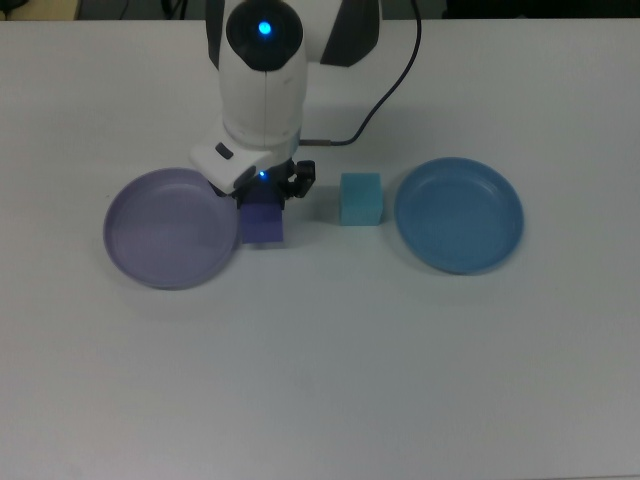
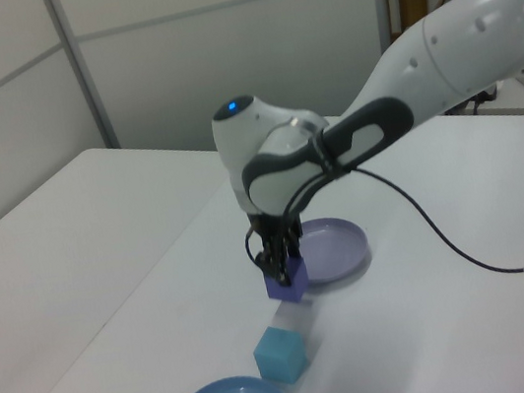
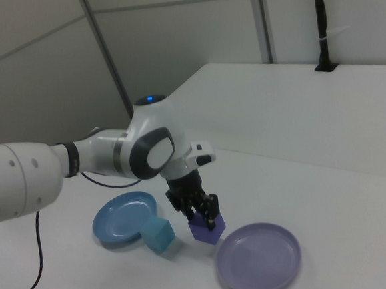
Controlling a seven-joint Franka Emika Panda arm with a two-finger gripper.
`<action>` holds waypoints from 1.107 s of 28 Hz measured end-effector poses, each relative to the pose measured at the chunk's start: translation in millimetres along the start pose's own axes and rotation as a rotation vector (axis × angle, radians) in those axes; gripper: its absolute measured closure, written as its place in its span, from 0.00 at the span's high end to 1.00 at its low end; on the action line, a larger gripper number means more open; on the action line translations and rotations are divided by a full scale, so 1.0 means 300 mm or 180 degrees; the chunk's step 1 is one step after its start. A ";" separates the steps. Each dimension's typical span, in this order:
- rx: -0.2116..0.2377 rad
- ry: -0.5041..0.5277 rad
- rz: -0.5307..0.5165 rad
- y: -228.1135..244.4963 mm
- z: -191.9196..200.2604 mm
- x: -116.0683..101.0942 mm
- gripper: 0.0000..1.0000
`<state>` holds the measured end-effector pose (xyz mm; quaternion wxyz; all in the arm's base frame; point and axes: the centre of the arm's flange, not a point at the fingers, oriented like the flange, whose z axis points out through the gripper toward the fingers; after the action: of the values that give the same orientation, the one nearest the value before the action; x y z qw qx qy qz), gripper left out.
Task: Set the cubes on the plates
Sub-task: 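Carry the purple cube onto the lavender plate and release it, then move the gripper over the teal cube and lower it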
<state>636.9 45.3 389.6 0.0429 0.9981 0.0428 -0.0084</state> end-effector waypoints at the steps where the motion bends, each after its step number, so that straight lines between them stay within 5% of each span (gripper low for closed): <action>1: -0.0002 0.0008 -0.0010 0.020 -0.027 -0.004 0.58; 14: -0.0081 0.0013 0.0222 0.403 0.064 -0.020 0.57; 26: -0.0069 0.0090 0.0197 0.388 0.083 0.007 0.98; 31: 0.0098 0.0140 0.0085 0.269 0.002 0.012 1.00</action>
<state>647.4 -34.5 395.7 0.0267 0.9991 0.0303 0.0135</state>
